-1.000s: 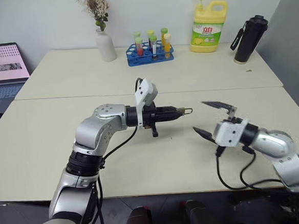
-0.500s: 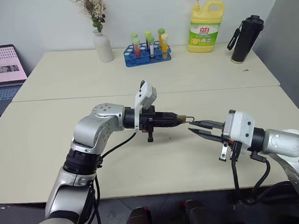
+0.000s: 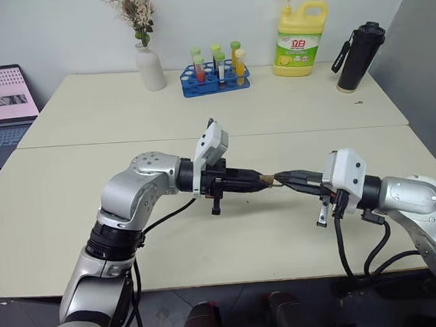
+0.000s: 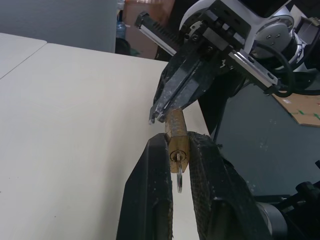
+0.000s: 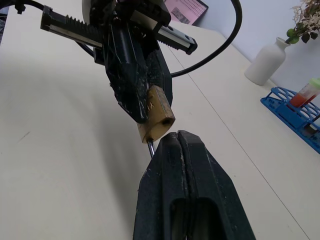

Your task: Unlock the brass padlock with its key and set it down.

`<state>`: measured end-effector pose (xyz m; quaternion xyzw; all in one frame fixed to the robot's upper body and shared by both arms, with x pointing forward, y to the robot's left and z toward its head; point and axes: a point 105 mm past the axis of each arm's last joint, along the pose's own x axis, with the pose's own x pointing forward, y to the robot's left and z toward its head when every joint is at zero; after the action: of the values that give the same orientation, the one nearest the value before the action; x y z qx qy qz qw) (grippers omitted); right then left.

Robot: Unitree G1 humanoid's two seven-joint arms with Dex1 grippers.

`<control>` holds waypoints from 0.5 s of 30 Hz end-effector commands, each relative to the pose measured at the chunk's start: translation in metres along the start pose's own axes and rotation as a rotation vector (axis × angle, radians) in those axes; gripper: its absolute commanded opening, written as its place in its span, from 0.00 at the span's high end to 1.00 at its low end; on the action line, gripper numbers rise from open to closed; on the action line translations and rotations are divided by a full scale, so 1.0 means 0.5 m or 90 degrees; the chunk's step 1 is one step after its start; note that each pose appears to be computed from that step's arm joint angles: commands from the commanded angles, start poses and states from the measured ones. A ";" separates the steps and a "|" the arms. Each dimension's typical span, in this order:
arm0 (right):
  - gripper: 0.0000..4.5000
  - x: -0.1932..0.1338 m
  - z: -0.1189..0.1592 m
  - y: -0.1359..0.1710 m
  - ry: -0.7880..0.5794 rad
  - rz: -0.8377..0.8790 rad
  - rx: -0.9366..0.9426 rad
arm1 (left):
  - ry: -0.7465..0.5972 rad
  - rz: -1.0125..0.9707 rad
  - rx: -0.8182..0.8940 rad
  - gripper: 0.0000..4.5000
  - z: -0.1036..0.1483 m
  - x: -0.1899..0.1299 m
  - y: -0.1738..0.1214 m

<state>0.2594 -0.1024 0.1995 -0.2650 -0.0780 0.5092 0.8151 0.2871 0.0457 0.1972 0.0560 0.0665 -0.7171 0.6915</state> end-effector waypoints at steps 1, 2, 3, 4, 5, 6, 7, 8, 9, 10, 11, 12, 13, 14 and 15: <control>1.00 -0.003 0.020 -0.008 -0.013 0.008 -0.032 | -0.013 -0.032 0.030 0.97 0.019 -0.004 -0.022; 1.00 -0.003 0.020 -0.008 -0.013 0.014 -0.032 | -0.011 -0.036 0.031 0.97 0.017 -0.005 -0.024; 1.00 -0.003 0.019 -0.007 -0.010 0.024 -0.032 | -0.010 -0.035 0.031 0.97 0.016 -0.006 -0.024; 1.00 -0.003 0.019 -0.006 -0.009 0.031 -0.032 | -0.009 -0.034 0.031 0.97 0.016 -0.006 -0.024; 1.00 -0.003 0.018 -0.006 -0.008 0.035 -0.032 | -0.009 -0.034 0.031 0.97 0.016 -0.006 -0.024; 1.00 -0.003 0.018 -0.004 -0.007 0.042 -0.032 | -0.009 -0.036 0.031 0.97 0.016 -0.007 -0.025; 1.00 -0.002 0.016 -0.003 -0.005 0.050 -0.032 | -0.009 -0.039 0.031 0.97 0.016 -0.007 -0.026; 1.00 -0.002 0.014 0.001 -0.001 0.066 -0.032 | -0.010 -0.041 0.031 0.97 0.017 -0.008 -0.026; 1.00 -0.002 0.012 0.004 0.002 0.076 -0.031 | -0.010 -0.042 0.031 0.97 0.017 -0.008 -0.026; 1.00 -0.001 0.010 0.007 0.003 0.089 -0.031 | -0.013 -0.042 0.026 0.97 0.018 -0.009 -0.026; 1.00 -0.001 0.009 0.009 0.004 0.096 -0.031 | -0.015 -0.041 0.023 0.97 0.019 -0.009 -0.025; 1.00 0.000 0.008 0.011 0.004 0.101 -0.030 | -0.014 -0.044 0.023 0.97 0.019 -0.010 -0.027; 1.00 0.000 0.008 0.012 0.004 0.104 -0.029 | -0.014 -0.046 0.023 0.97 0.019 -0.010 -0.028; 1.00 0.000 0.006 0.013 0.005 0.107 -0.031 | -0.014 -0.046 0.022 0.97 0.019 -0.010 -0.029; 1.00 0.001 0.003 0.015 0.007 0.111 -0.031 | -0.015 -0.049 0.018 0.97 0.019 -0.010 -0.031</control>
<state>0.2558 -0.1012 0.1905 -0.2829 -0.0465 0.5660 0.7730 0.2784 0.0495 0.1975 0.0497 0.0692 -0.7356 0.6721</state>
